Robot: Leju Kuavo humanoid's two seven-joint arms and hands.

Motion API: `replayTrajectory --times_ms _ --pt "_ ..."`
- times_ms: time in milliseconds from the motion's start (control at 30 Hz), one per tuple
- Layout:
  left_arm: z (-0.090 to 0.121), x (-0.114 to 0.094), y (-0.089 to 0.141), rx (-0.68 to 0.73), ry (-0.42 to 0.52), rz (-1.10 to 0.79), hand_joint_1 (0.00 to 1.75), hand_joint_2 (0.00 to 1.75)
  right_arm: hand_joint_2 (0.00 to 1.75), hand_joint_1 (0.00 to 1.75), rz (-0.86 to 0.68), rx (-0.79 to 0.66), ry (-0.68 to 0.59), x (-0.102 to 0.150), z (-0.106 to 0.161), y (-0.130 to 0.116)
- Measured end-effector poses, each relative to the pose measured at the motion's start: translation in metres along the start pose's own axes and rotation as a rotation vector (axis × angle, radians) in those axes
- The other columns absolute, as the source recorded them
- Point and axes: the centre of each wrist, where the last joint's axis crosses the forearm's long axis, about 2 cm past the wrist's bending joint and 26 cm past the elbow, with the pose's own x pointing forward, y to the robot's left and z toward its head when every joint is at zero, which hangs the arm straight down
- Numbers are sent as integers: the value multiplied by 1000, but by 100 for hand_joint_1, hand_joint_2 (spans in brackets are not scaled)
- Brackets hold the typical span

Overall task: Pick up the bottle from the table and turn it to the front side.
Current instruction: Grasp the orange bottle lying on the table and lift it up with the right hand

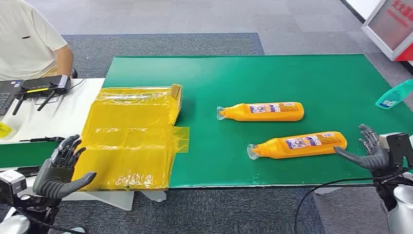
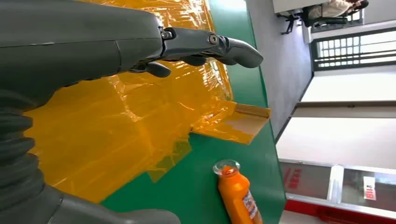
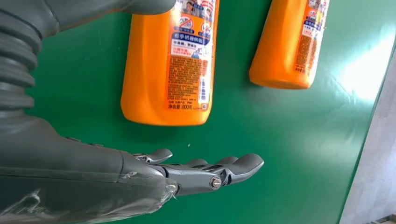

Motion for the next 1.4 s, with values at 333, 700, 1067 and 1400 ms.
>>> replayTrajectory --times_ms 333,700,1067,1400 --pt "0 0 1 -6 1 1 0 175 175 0 40 -11 43 2 -4 -10" --pt "1 0 1 -8 28 -9 0 175 175 0 457 -34 231 5 -10 -25" --pt "2 1 -7 -18 58 -15 0 175 175 0 1281 150 448 19 -26 -30" --pt "0 3 -12 -16 51 -11 0 175 175 0 1435 248 352 23 -38 -5"
